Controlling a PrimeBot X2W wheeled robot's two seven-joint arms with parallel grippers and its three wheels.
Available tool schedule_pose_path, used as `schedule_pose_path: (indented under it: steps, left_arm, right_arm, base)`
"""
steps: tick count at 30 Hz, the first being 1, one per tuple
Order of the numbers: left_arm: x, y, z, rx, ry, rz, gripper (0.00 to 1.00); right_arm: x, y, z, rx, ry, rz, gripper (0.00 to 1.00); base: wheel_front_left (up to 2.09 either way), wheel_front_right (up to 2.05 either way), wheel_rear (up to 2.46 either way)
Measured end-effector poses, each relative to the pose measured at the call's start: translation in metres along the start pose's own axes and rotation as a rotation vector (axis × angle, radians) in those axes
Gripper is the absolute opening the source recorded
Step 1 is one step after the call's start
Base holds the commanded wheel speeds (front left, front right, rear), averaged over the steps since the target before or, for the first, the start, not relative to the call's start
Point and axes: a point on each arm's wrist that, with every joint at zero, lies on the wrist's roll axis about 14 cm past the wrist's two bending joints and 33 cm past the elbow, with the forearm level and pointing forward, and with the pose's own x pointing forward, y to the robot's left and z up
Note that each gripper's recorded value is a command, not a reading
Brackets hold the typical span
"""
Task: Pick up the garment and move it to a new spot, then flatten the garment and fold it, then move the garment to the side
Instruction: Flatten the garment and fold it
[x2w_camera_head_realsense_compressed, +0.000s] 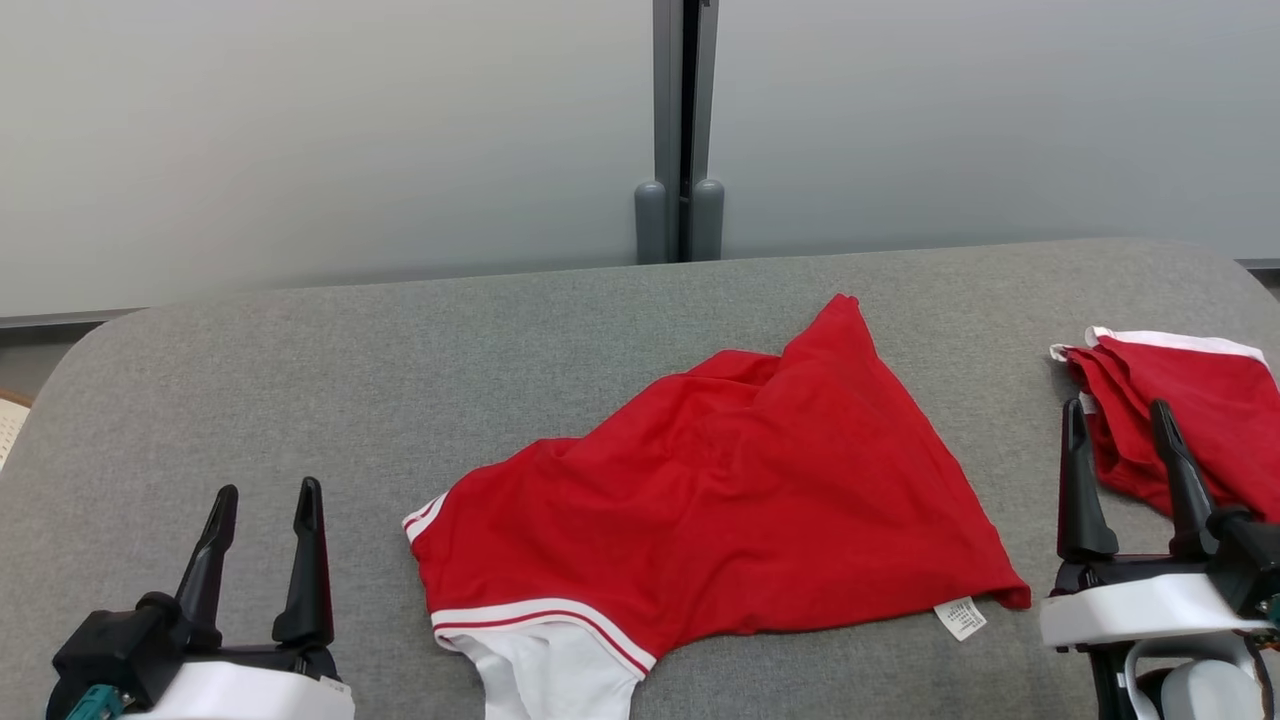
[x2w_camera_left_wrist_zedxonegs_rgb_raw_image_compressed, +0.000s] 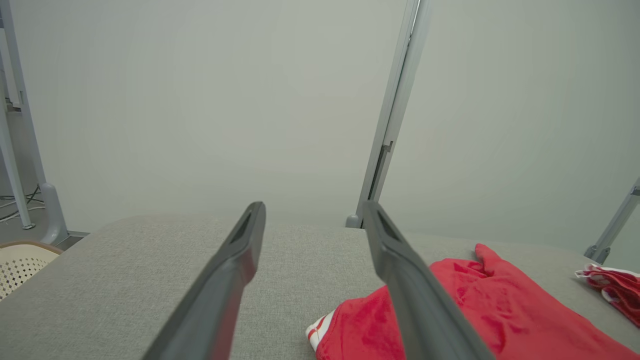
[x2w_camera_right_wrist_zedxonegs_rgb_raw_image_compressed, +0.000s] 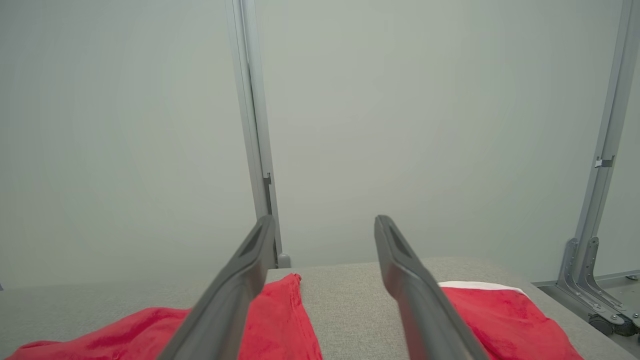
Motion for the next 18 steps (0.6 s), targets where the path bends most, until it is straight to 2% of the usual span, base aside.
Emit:
schedule_pose_path:
  steps: [12,18]
  left_arm:
    - [-0.002,-0.001,-0.006,0.001,0.020,0.000,1.00]
    - [-0.018,-0.020,-0.046,-0.019,0.263,-0.063,1.00]
  right_arm:
    - [-0.002,-0.007,-0.008,0.001,0.027,-0.022,1.00]
    - [-0.013,-0.022,-0.047,0.003,0.234,-0.069,1.00]
  base:
    - [0.00,0.00,0.00]
    - [0.00,0.00,0.00]
